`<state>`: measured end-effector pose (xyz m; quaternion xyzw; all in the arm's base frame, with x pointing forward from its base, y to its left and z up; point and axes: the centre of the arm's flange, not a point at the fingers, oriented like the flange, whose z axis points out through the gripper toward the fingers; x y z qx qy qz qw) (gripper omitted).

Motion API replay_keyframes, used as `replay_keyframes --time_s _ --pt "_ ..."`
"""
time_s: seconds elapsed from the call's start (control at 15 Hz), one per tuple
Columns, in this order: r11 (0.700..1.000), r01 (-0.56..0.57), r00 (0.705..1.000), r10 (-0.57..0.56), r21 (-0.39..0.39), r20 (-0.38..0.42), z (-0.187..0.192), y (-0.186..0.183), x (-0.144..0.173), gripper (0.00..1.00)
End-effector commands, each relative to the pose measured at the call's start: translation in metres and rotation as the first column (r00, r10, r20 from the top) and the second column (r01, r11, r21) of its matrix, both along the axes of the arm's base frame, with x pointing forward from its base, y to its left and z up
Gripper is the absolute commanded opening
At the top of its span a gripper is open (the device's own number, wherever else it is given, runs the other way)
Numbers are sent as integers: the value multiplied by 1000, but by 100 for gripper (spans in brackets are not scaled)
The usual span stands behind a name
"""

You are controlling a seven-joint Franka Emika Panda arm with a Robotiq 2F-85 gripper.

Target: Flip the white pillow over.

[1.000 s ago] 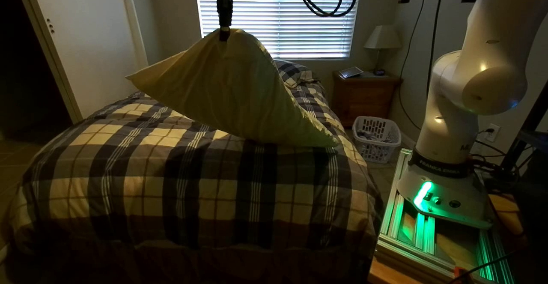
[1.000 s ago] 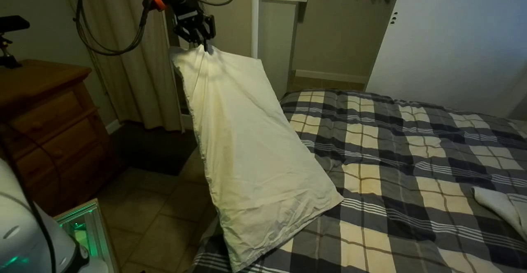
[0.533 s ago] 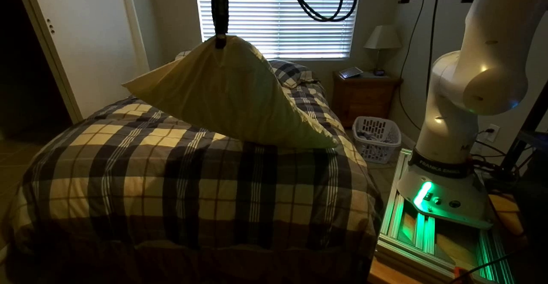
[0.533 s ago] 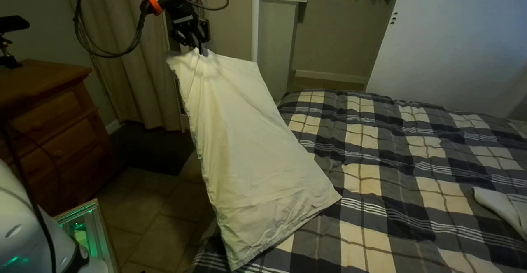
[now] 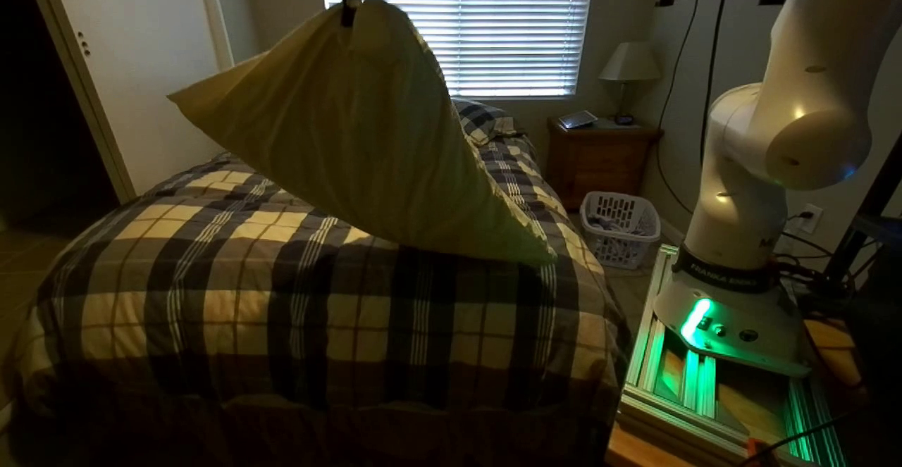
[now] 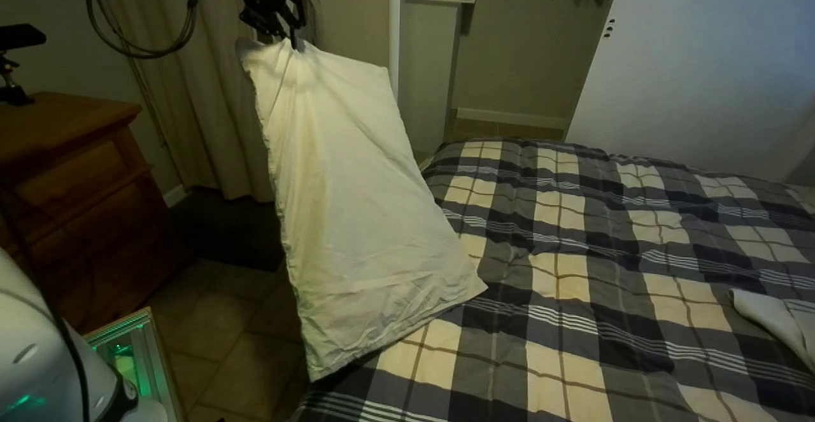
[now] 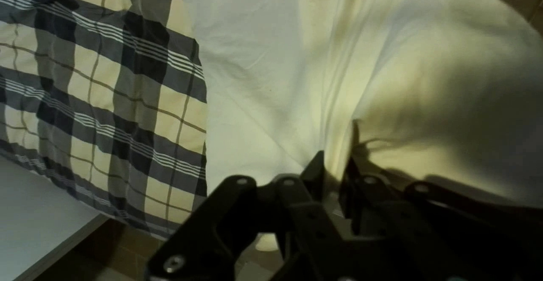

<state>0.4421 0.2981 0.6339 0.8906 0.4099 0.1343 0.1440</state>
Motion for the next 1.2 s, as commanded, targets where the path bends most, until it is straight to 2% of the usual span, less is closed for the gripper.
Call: replay_keyframes --time_s 0.0,0.33,0.6,0.67,0.87,1.13 --pt "995 -19 996 27 -100 86 67 -23 -16 2" --pt "965 -69 989 98 -252 107 92 -76 -20 2" --pt "945 -95 985 135 -314 108 100 -93 -16 2" --pt "929 -95 986 137 -358 92 75 -115 -15 2" --pt "897 -69 986 127 -437 106 64 -134 -4 2" --pt "863 -15 983 106 -504 153 54 -148 7 2"
